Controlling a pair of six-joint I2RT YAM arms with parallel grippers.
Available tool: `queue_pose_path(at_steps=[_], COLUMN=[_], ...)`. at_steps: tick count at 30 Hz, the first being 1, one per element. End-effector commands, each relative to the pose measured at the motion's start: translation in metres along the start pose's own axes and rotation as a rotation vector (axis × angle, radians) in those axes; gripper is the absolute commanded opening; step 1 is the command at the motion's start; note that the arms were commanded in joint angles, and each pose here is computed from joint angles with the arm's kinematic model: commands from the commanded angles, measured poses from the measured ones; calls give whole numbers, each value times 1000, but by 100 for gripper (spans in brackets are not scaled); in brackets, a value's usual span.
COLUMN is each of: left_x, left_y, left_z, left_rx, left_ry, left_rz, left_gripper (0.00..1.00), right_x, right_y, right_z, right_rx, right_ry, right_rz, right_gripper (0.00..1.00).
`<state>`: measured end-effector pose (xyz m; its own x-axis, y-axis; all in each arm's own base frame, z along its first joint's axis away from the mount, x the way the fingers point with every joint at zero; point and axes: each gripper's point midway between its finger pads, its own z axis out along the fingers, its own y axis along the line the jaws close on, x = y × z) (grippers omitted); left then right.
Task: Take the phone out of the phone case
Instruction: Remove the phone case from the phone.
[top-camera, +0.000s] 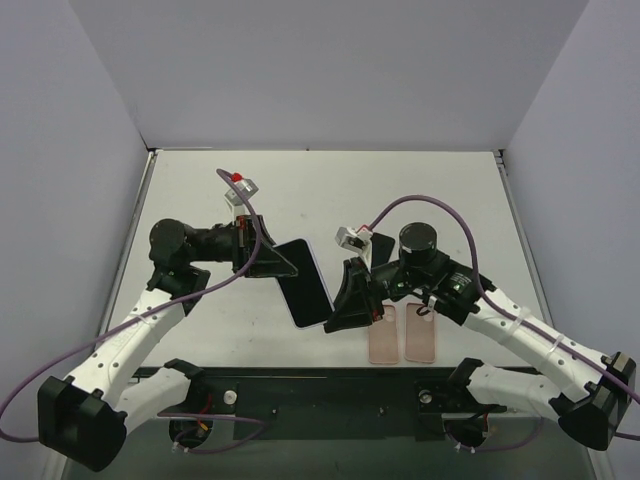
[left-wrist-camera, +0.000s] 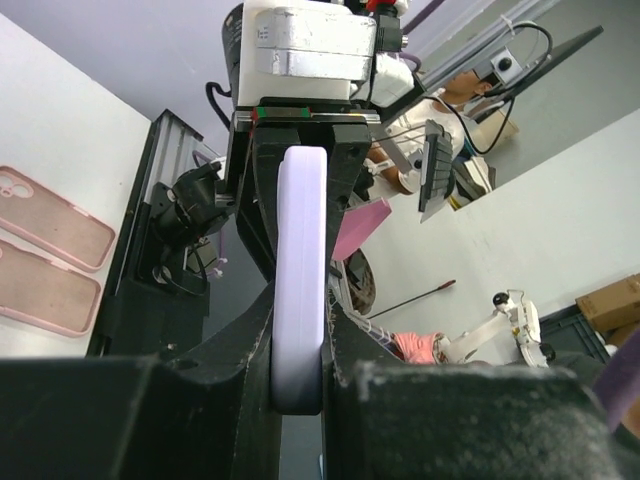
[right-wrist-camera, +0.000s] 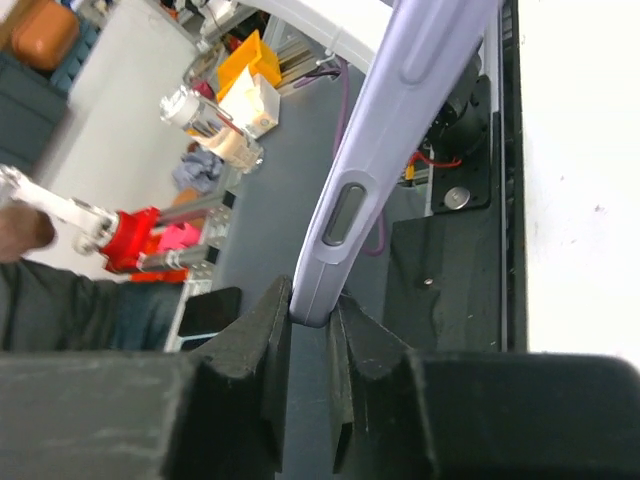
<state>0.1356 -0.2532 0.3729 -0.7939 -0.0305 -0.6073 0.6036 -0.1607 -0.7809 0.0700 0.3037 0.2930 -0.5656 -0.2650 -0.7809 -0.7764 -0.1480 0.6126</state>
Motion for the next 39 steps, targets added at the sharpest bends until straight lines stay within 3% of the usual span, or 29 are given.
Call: queue_pose_path(at_steps=[1, 5, 9, 14, 19, 25, 28, 31, 33, 34, 37, 39], left_x=[-10, -12, -13, -7, -2, -3, -18, -34, -61, -62, -81, -85], left_y=[-55, -69, -75, -78, -80, -65, -54, -26, 4, 18, 29, 39], left_z=[0, 1, 3, 5, 11, 18, 18, 14, 0, -6, -27, -33], left_rx=[128, 192, 231, 246, 271, 262, 222, 37, -145, -209, -198, -161], left_ry=[-21, -33, -30, -24, -10, -38, -164, -319, -530, -567, -782, -853], left_rz=[78, 32, -12, -23, -49, -106, -106, -71, -27, -31, -72, -126], left_gripper=[0, 0, 0, 0, 0, 0, 0, 0, 0, 0, 0, 0], right_x=[-8, -4, -15, -41, -44, -92, -90, -78, -68, -60, -56, -65], right_y=[0, -12, -35, -60, -100, -127, -137, -135, -130, -126, -111, -88], right_z=[5, 8, 11, 18, 9, -16, -31, -48, -51, -51, -45, -41], right_rx=[-35, 22, 111, 223, 405, 620, 707, 779, 769, 740, 630, 511], right_ry=[7, 72, 121, 93, 154, -86, -190, -268, -356, -409, -576, -689], right_rz=[-242, -429, -520, -589, -636, -484, -345, -248, -168, -120, -62, -49], right_gripper=[0, 0, 0, 0, 0, 0, 1, 28, 40, 44, 57, 59])
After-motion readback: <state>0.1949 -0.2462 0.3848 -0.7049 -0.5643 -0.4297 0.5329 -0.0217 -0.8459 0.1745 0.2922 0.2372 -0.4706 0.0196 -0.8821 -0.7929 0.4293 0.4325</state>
